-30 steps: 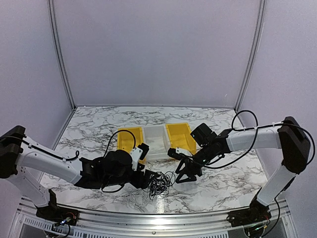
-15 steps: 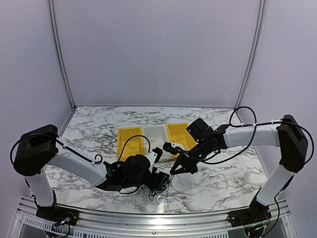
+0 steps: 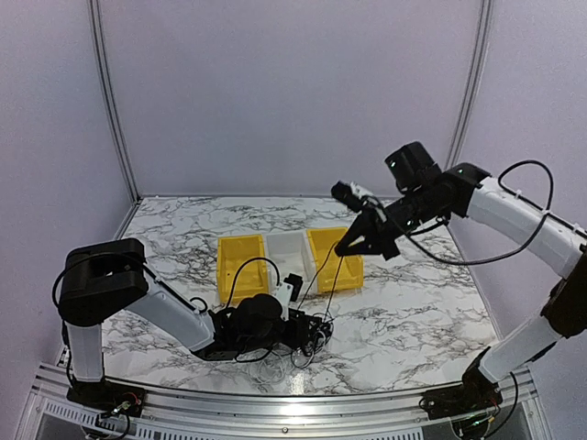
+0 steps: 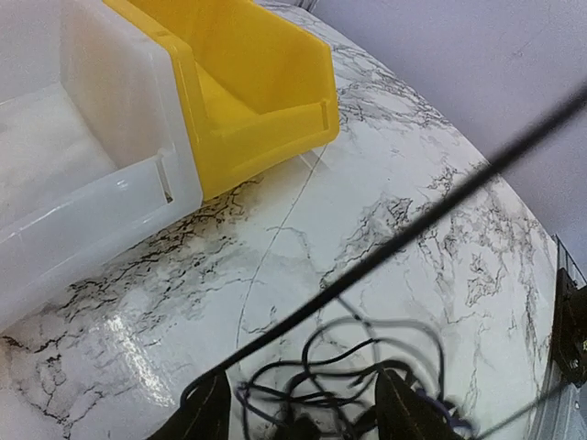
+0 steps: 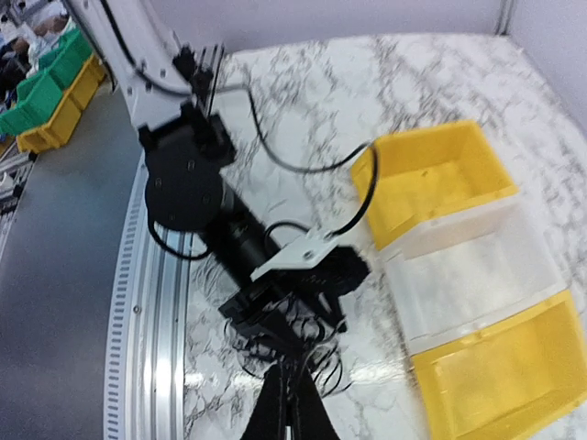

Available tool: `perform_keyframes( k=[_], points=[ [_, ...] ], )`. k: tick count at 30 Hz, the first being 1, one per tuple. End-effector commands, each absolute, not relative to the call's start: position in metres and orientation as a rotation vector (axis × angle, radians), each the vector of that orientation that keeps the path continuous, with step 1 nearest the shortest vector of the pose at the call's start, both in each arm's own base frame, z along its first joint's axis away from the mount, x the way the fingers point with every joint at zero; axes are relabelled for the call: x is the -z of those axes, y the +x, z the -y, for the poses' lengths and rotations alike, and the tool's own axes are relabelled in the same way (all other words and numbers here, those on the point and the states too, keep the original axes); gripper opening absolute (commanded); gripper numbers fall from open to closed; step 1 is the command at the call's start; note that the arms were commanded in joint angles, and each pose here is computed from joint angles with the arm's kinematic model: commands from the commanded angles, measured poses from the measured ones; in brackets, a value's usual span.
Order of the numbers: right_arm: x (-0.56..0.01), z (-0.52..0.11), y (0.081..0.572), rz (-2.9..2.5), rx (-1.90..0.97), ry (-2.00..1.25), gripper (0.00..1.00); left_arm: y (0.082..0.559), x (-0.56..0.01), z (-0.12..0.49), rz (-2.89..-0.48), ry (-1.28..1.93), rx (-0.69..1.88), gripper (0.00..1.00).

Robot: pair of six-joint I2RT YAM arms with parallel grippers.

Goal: Untangle the cables

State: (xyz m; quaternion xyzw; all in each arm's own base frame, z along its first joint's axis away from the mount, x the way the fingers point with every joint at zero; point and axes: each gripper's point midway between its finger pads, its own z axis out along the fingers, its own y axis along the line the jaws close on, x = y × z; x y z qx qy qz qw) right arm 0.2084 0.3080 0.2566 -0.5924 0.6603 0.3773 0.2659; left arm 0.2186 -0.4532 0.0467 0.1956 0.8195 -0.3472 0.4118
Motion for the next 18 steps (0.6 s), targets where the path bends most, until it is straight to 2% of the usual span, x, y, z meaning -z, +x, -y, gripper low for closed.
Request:
perform_keyframes(
  k=[1, 5, 9, 18],
  points=[
    [-0.369, -0.275, 0.227, -1.526, -1.009, -1.467, 0.0, 0.214, -0.016, 0.441, -2.141, 0.519, 0.826, 0.56],
    [-0.435, -0.264, 0.227, -1.365, -0.904, -1.415, 0.0, 0.214, -0.013, 0.441, -2.149, 0.518, 0.828, 0.56],
    [-0.489, -0.252, 0.218, -1.238, -0.922, -1.376, 0.0, 0.216, -0.011, 0.44, -2.155, 0.515, 0.829, 0.56],
    [-0.511, -0.243, 0.211, -1.184, -0.839, -1.358, 0.0, 0.213, -0.015, 0.434, -2.149, 0.533, 0.824, 0.56]
  ],
)
